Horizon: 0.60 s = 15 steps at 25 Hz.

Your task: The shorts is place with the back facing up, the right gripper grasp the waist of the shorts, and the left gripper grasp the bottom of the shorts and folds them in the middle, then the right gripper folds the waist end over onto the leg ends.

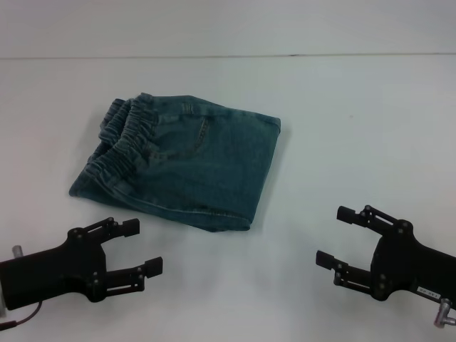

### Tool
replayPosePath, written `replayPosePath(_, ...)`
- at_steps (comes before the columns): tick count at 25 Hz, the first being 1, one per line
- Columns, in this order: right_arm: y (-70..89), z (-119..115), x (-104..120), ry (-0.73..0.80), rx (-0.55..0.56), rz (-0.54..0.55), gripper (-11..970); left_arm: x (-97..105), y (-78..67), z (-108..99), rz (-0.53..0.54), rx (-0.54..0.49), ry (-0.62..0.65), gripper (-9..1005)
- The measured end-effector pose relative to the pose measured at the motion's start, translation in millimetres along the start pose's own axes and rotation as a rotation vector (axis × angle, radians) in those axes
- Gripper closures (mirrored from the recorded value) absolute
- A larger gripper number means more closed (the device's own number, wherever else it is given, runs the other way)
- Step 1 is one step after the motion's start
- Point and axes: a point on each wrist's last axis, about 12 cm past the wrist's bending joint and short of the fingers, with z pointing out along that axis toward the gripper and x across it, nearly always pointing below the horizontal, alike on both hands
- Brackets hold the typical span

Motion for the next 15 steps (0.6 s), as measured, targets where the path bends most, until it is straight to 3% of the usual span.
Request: replayPosePath(15, -3.7, 13, -1, 0.079, -0.105, 0.006, 119, 2, -0.4, -2, -0.002, 0.005, 0.030, 104)
